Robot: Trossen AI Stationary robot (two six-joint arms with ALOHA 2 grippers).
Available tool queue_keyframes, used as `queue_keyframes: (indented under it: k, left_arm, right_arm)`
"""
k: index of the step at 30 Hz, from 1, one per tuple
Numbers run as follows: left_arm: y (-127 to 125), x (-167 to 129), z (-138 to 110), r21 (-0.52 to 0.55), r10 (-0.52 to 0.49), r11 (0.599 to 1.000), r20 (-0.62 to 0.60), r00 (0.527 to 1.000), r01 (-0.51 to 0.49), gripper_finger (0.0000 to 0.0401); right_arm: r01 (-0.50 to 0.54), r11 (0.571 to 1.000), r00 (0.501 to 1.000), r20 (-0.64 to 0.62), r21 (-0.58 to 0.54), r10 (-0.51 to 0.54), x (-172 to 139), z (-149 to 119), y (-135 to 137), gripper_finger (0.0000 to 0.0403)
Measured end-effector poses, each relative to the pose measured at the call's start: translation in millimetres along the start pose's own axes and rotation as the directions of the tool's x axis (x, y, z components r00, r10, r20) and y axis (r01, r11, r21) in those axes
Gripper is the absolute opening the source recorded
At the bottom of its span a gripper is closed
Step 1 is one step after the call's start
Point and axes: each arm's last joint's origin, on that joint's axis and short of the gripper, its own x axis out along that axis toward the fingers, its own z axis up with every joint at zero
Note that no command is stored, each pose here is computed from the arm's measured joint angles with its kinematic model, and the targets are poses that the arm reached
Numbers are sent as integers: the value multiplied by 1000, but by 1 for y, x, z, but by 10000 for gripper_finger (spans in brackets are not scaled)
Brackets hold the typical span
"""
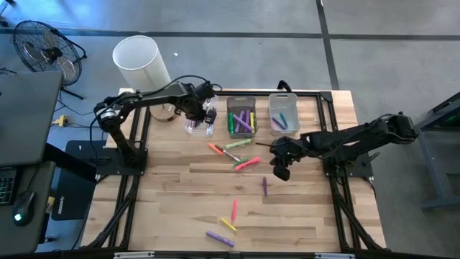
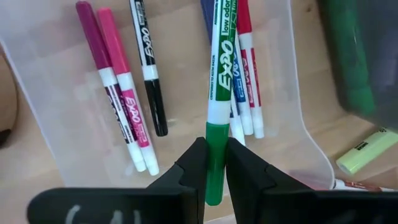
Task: Pick & Place Markers
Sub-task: Put the green dry erase marker into the transparent bin, then put the purple pen into the gray bin
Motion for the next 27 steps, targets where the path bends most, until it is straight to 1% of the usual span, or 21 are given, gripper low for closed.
queue_keyframes:
  k: [2,4,7,10,12,13,15,18,20,21,23,24,25,27]
  left_arm:
    - [0,0,0,-5,-1,1000,0,1000,1,53]
    - [1,0,0,-12,-1,1000,0,1000,1,69]
    - [0,0,1,-28,-2,1000,2,1000,2,107]
    - [-1,0,2,-26,-1,1000,28,1000,2,152]
    - [-2,0,4,-21,-19,1000,48,999,20,176]
    - [-4,-1,5,-3,-40,999,54,998,40,185]
    - [-10,-7,4,81,-103,992,83,991,96,195]
    - [-28,-27,-8,230,-201,959,151,968,163,190]
    - [-40,-41,-23,331,-249,926,167,954,184,174]
    - [-47,-48,-32,391,-276,900,173,945,192,163]
    - [-58,-61,-53,518,-305,837,171,937,178,128]
    - [-62,-67,-64,583,-319,794,159,934,172,107]
    - [-68,-71,-76,651,-337,740,144,930,167,83]
    - [-76,-73,-99,772,-349,618,98,932,150,30]
  right_arm:
    - [7,1000,1000,-17,-4,-7,0,-2,0,0]
    - [8,1000,1000,-20,-12,-8,0,-3,2,0]
    - [-1,1000,1000,-24,-18,0,0,-5,5,0]
    - [-10,1000,999,-30,12,10,0,-7,9,0]
    - [-12,999,999,-32,32,13,0,-9,12,0]
    - [-7,999,1000,-29,44,8,0,-10,14,0]
    - [11,997,1000,-18,71,-10,0,-11,16,0]
    - [44,988,999,11,149,-46,0,-13,20,0]
    - [40,977,998,41,211,-50,0,-14,25,0]
    - [33,971,997,64,236,-49,0,-14,28,0]
    - [16,959,990,130,282,-54,-1,-12,35,0]
    - [6,953,984,169,302,-60,-1,-12,38,0]
    - [-8,947,975,213,320,-64,-2,-10,42,0]
    - [-27,935,956,284,355,-80,-6,-6,48,0]
